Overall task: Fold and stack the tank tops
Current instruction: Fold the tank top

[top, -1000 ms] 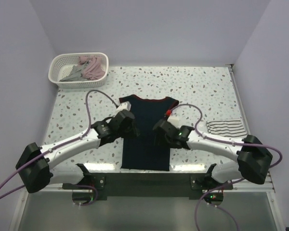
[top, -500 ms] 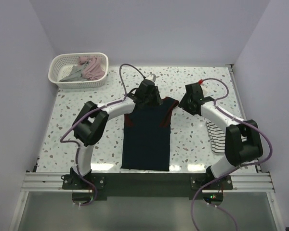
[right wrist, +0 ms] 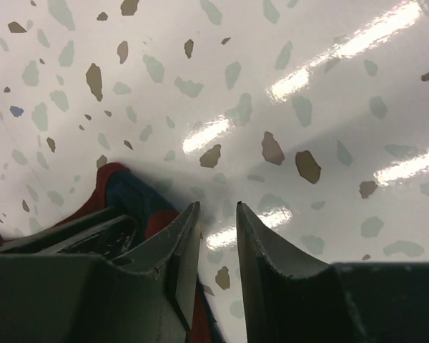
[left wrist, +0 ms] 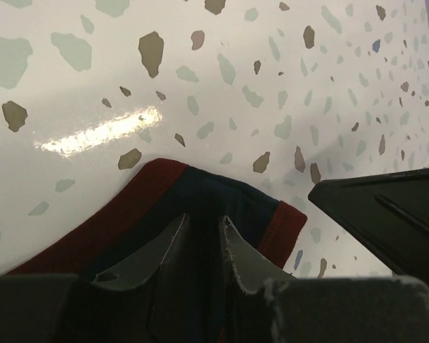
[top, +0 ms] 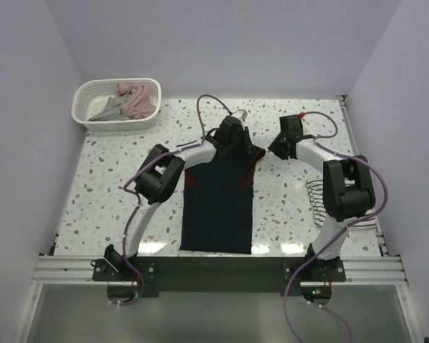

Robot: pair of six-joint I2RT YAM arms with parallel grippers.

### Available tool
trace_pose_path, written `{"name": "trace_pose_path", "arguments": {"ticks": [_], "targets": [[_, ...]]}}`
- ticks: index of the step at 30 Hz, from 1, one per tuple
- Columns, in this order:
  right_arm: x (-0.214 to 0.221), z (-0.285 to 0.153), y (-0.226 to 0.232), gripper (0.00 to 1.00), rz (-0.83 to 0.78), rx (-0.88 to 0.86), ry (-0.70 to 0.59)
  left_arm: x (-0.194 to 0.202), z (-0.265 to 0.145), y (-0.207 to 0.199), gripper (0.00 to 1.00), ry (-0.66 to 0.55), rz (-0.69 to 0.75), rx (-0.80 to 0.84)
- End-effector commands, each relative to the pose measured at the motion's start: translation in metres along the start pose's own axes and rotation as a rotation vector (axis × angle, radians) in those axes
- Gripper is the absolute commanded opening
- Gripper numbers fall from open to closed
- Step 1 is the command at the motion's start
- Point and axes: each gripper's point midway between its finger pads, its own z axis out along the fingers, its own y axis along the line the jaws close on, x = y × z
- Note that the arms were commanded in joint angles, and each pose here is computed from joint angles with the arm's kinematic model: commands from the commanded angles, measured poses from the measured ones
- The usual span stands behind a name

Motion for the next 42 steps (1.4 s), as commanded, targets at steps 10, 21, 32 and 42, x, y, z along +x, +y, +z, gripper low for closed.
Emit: {"name": "trace_pose_path", "arguments": {"ticks": [10,21,32,42], "targets": [[0.007,0.020,0.052,0.25,0.070,-0.184,0.063,-0.003,0.014,-0.016,0.25,-0.007,-0.016,0.109],[0.004,0.015,0.093,0.24,0.112,-0.251,0.057,-0.025,0.001,-0.023,0.29,-0.053,-0.033,0.101],[0.004,0.011,0.091,0.24,0.112,-0.270,0.041,-0.068,-0.030,-0.022,0.36,-0.140,-0.032,0.098],[-0.004,0.006,0.091,0.26,0.072,-0.272,0.011,-0.079,-0.059,0.006,0.29,-0.169,-0.088,-0.051]]}}
